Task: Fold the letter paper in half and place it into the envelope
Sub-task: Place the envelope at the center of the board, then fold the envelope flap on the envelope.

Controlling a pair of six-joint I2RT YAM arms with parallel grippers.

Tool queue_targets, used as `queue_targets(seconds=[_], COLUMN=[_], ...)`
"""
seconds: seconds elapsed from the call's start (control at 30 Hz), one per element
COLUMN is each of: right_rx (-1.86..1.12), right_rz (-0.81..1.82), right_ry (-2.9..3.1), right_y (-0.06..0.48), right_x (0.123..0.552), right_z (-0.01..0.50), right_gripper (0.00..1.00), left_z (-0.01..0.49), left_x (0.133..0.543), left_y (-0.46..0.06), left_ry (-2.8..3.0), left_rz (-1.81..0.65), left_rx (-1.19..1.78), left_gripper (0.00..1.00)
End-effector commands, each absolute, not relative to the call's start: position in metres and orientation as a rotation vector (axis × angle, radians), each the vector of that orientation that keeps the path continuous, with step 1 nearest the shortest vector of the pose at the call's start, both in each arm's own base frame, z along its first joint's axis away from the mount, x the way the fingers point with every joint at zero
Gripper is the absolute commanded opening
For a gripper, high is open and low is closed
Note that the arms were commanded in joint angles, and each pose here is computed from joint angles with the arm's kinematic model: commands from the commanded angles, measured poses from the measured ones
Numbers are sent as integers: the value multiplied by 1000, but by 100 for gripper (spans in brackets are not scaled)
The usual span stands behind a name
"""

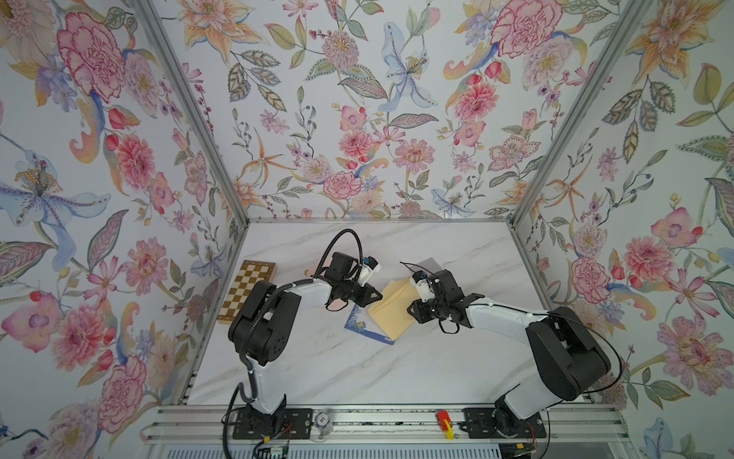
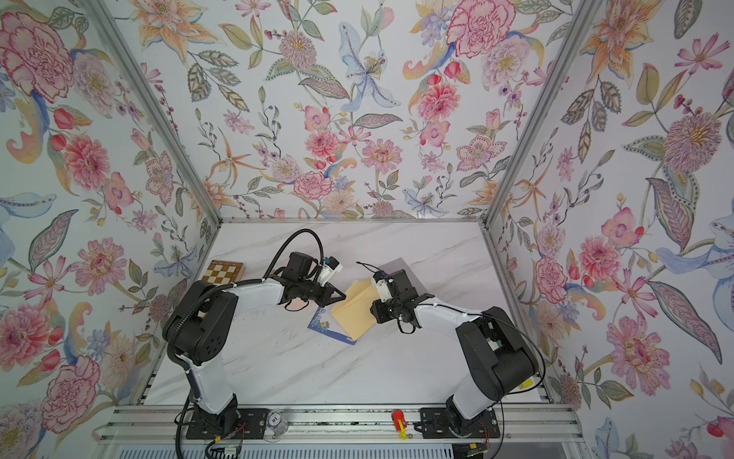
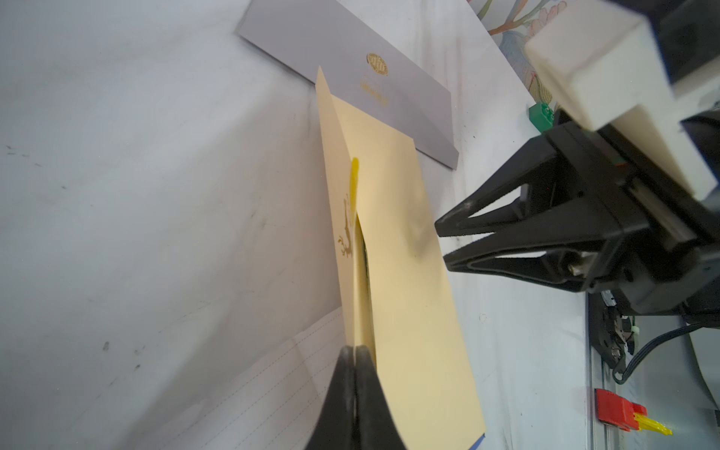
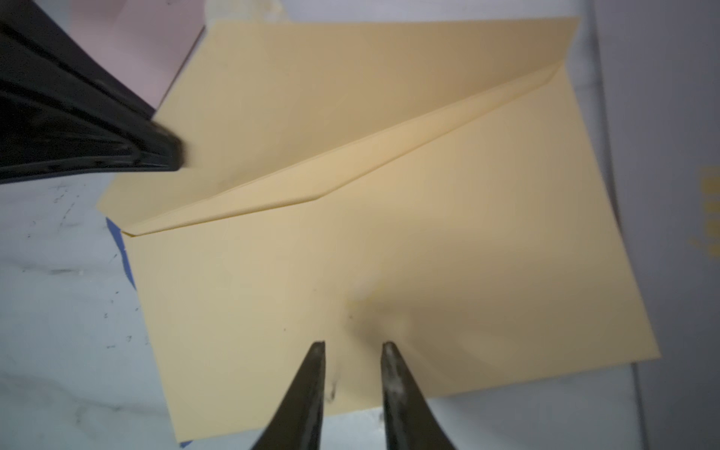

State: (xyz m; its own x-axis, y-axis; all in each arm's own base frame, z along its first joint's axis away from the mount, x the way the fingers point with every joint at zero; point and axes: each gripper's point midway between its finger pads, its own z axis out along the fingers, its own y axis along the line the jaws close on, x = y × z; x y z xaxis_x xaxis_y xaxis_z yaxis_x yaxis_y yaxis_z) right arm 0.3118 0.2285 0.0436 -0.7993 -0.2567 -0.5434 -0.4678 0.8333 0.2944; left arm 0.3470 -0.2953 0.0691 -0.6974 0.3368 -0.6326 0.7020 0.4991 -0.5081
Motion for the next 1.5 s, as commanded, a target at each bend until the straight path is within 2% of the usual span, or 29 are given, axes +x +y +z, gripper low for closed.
queue_targets(seconds=[0.0, 0.1, 0.27, 0.4, 0.47, 0.6, 0.77, 1.1, 1.47], right_rx=[-440, -418, -378, -339, -324, -331, -339, -327, -308], right_rz=[558, 550, 515, 487, 489, 498, 513, 511, 536], right_ry=[2517, 2556, 2622, 2661, 2674, 2675, 2668, 2680, 2684], right_y=[228, 225, 217, 208, 205, 204, 205, 204, 206], right_x=[330, 329, 325, 319, 317, 314, 312, 310, 309], right_z=[42, 28, 6, -6, -9, -10, -10, -14, -17], right_gripper=[25, 23, 21, 21, 20, 20, 20, 20, 19], left_z=[65, 64, 69, 79, 84, 77, 65, 41, 25], left_x=[356, 356, 359, 370, 381, 406, 425, 436, 410], left_y=[-289, -290, -290, -271, -255, -224, -236, -268, -305], left_ry=[2309, 2311, 2299, 2297, 2298, 2339, 2334, 2358, 2358], left_rz=[-1023, -1027, -1037, -991, -955, -827, -868, -881, -970], left_rx=[843, 840, 836, 786, 716, 572, 547, 625, 766], left_gripper=[18, 28, 33, 33, 31, 17, 10, 6, 7])
